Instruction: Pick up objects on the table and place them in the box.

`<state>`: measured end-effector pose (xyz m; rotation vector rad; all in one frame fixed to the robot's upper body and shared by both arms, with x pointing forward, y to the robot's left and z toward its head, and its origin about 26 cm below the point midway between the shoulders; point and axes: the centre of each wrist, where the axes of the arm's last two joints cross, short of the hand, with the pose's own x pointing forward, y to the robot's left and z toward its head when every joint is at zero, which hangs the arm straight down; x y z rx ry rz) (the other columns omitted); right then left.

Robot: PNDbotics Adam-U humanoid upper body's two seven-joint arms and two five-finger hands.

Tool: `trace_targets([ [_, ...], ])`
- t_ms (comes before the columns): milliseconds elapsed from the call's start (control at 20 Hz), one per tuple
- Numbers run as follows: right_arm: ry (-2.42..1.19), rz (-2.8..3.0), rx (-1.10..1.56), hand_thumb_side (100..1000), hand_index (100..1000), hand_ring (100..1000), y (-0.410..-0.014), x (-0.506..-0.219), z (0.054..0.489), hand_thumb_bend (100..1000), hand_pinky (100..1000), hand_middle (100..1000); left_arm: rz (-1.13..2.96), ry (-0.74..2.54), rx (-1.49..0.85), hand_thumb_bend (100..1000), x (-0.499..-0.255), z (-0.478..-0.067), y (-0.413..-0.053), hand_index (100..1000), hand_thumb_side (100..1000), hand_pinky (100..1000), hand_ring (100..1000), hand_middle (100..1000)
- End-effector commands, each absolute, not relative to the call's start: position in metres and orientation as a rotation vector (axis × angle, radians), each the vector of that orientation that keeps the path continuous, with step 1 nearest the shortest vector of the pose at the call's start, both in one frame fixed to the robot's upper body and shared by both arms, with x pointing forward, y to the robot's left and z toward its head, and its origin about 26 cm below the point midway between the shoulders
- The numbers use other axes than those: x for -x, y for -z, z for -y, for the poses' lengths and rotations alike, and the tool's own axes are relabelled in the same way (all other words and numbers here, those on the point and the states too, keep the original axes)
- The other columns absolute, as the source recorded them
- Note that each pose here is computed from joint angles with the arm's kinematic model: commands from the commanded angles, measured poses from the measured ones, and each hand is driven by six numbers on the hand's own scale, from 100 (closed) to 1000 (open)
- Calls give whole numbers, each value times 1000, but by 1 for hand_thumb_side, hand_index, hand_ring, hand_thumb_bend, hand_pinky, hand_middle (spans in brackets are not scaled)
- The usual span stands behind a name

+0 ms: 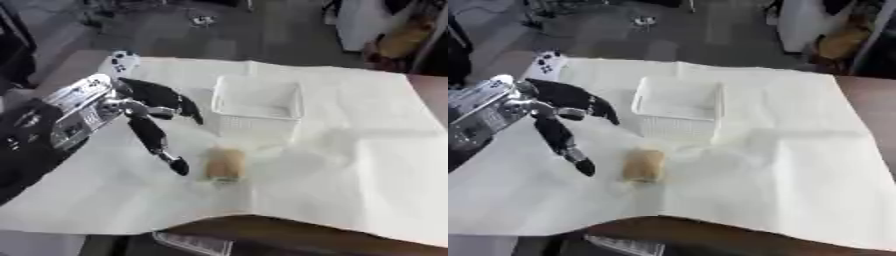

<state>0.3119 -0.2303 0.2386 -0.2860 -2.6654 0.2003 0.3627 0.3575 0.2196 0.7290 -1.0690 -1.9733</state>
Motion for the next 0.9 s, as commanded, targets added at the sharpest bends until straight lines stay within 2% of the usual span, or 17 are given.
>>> trace_targets([
  [50,-211,2693,275,1000,738,456,-246,-310,229,305,131,496,1074,1971,-709,1000,-369,-360,-230,961,967,912,882,896],
  [700,-207,2694,256,1000,743,457,-247,-310,226,303,132,498,1194,1924,-668,1000,-389,-352,-240,959,912,860,858,892],
  [900,-205,2695,251,1000,743,457,-247,-310,225,302,133,498,1174,1935,-588,1000,-391,-346,-235,950,883,809,829,882],
])
